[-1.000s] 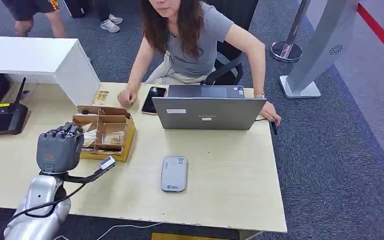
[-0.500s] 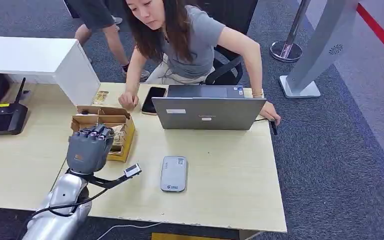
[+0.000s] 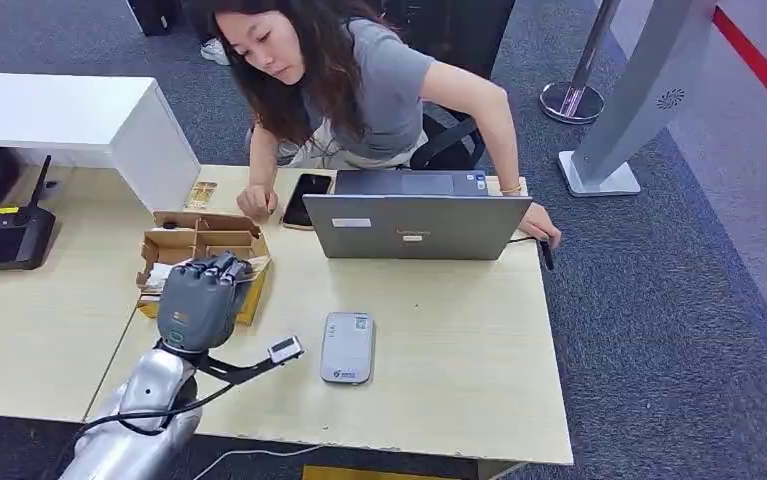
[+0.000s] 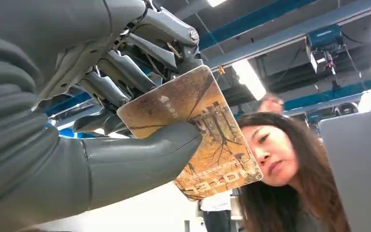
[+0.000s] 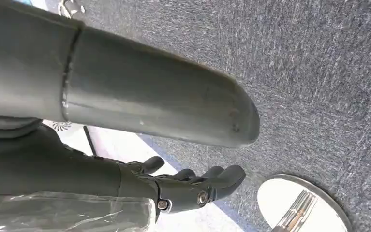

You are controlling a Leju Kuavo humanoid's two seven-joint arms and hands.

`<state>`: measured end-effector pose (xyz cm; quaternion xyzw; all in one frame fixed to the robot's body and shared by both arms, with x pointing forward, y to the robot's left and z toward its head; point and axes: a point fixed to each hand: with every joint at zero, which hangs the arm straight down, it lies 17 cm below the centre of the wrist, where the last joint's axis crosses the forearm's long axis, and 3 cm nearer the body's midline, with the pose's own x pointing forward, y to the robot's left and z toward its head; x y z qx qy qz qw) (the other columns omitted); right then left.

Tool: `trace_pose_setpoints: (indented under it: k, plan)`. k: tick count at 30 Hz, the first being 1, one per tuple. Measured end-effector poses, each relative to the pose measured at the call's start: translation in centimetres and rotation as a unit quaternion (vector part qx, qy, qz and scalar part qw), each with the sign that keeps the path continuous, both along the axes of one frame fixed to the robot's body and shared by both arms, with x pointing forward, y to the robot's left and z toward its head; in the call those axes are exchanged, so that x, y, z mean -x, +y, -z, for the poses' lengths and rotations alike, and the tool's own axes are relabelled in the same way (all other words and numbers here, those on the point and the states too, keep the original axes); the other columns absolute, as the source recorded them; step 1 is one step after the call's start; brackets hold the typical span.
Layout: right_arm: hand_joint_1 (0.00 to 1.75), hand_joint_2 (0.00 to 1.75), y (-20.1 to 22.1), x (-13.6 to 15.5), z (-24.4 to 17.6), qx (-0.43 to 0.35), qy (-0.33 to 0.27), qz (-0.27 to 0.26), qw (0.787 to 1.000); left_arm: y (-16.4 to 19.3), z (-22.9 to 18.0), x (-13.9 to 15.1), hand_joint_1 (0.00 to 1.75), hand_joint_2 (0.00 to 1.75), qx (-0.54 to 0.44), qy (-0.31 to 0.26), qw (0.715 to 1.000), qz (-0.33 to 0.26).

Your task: Pass the card to the sensor for recognition and then transmit it.

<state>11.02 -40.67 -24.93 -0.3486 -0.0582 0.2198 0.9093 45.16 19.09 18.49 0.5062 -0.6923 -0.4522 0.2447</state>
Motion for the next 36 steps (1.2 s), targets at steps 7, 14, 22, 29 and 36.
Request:
trace_pose_setpoints:
  k: [7, 14, 22, 29, 36]
  plan:
    - [0.0, 0.0, 0.0, -0.1, 0.0, -0.001, 0.0, 0.0, 1.0, -1.5, 1.3, 0.3, 1.75, 1.75, -0.001, 0.016, 1.0, 0.02]
    - [0.0, 0.0, 0.2, -0.7, 0.0, -0.003, -0.002, -0.006, 1.0, -3.2, 2.8, 0.8, 1.75, 1.75, -0.008, 0.031, 0.999, 0.039]
    - [0.0, 0.0, 0.2, -1.1, -0.1, -0.003, -0.004, -0.009, 1.0, -4.7, 3.9, 1.2, 1.75, 1.75, -0.012, 0.04, 0.998, 0.054]
    - [0.0, 0.0, 0.3, -1.4, -0.2, -0.003, -0.004, -0.01, 1.0, -6.3, 4.6, 1.5, 1.75, 1.75, -0.023, 0.044, 0.996, 0.074]
    - [0.0, 0.0, 0.3, -1.8, -0.2, -0.003, -0.004, -0.014, 1.0, -8.2, 6.3, 2.3, 1.75, 1.75, -0.035, 0.057, 0.993, 0.095]
